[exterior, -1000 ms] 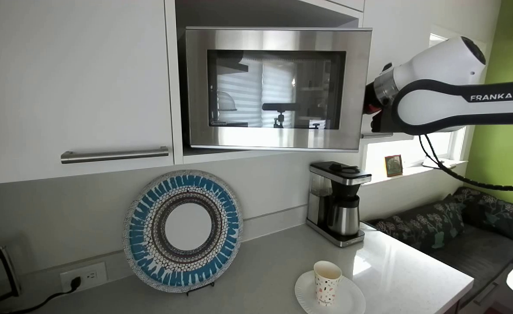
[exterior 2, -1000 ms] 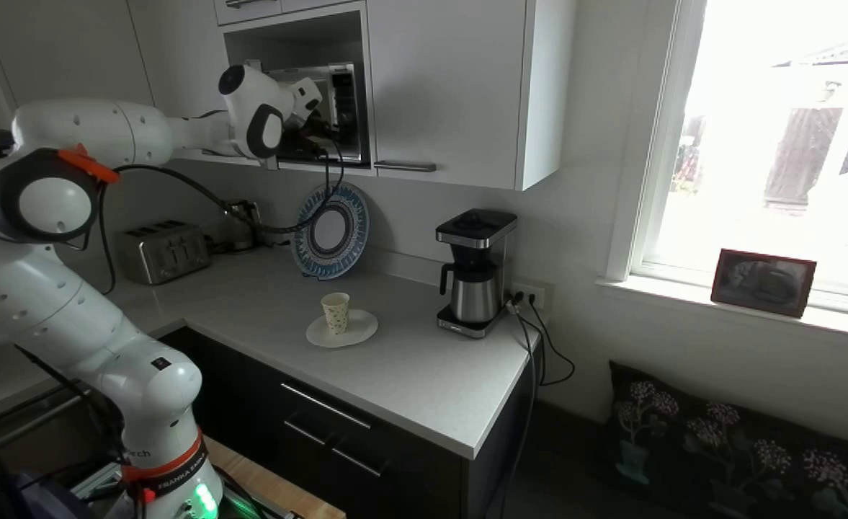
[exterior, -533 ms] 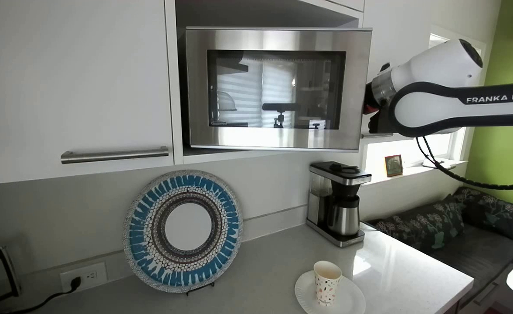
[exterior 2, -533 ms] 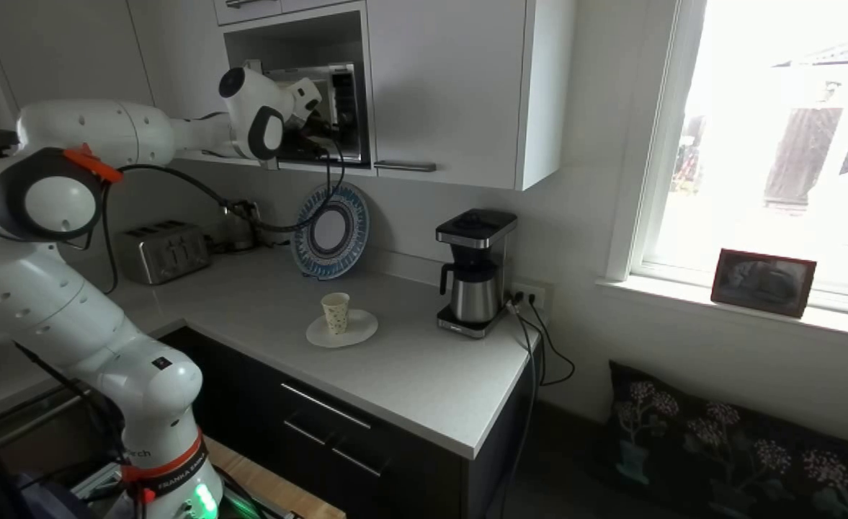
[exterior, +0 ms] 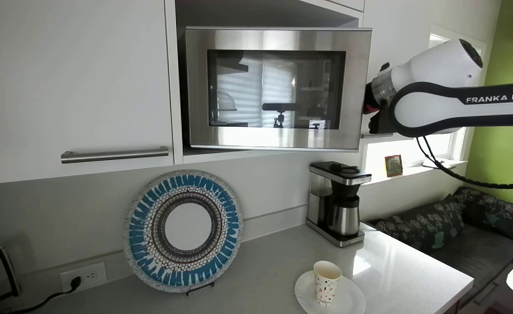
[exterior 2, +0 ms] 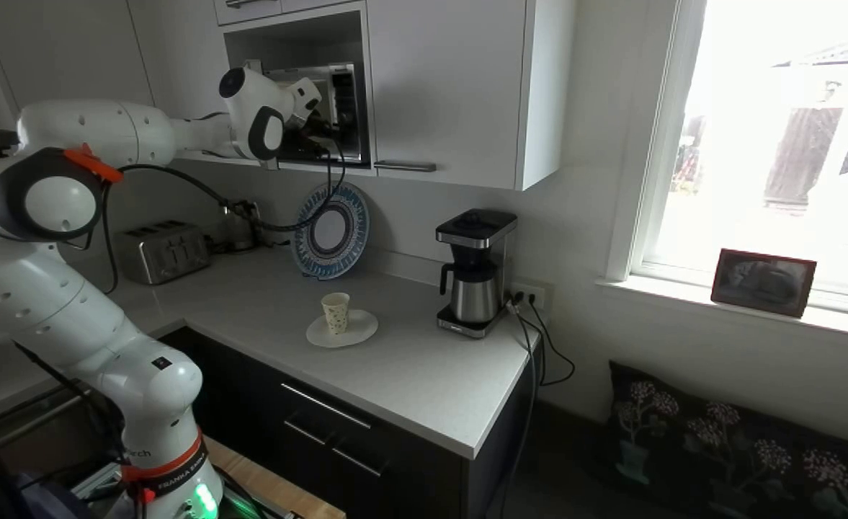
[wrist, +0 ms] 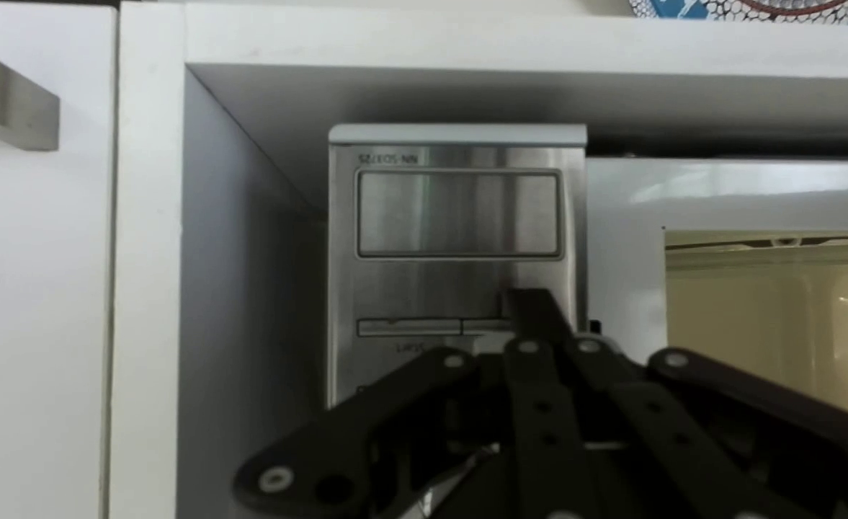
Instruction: Open the microwave fully
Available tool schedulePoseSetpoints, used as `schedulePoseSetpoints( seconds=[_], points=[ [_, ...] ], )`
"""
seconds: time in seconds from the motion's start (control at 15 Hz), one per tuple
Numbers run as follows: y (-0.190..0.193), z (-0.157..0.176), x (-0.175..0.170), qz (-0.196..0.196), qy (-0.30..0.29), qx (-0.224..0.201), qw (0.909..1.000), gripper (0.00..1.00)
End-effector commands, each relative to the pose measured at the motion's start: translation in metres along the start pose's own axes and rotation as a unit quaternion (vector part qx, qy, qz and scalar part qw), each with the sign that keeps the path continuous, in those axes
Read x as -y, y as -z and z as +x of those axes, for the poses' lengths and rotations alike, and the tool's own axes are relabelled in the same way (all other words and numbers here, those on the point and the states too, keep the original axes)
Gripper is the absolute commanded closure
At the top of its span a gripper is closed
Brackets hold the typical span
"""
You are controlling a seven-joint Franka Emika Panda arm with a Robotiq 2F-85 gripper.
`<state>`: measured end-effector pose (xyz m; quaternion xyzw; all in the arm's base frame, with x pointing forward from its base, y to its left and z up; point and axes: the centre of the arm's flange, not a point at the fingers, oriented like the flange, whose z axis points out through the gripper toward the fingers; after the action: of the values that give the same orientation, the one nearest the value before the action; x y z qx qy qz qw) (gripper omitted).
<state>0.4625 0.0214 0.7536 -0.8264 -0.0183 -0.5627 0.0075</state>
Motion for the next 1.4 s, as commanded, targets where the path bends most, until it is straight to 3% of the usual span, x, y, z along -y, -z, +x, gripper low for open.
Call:
schedulePoseSetpoints(
  seconds=[0.0, 0.93, 1.33],
  points=[
    [-0.010, 0.001, -0.005, 0.001, 0.013, -0.017, 0.9998, 1.00],
    [-0.021, 0.003, -0.020, 0.023, 0.068, -0.025, 0.9971, 1.00],
    [-0.013, 0.004, -0.017, 0.025, 0.062, -0.015, 0.9976, 1.00]
  ],
)
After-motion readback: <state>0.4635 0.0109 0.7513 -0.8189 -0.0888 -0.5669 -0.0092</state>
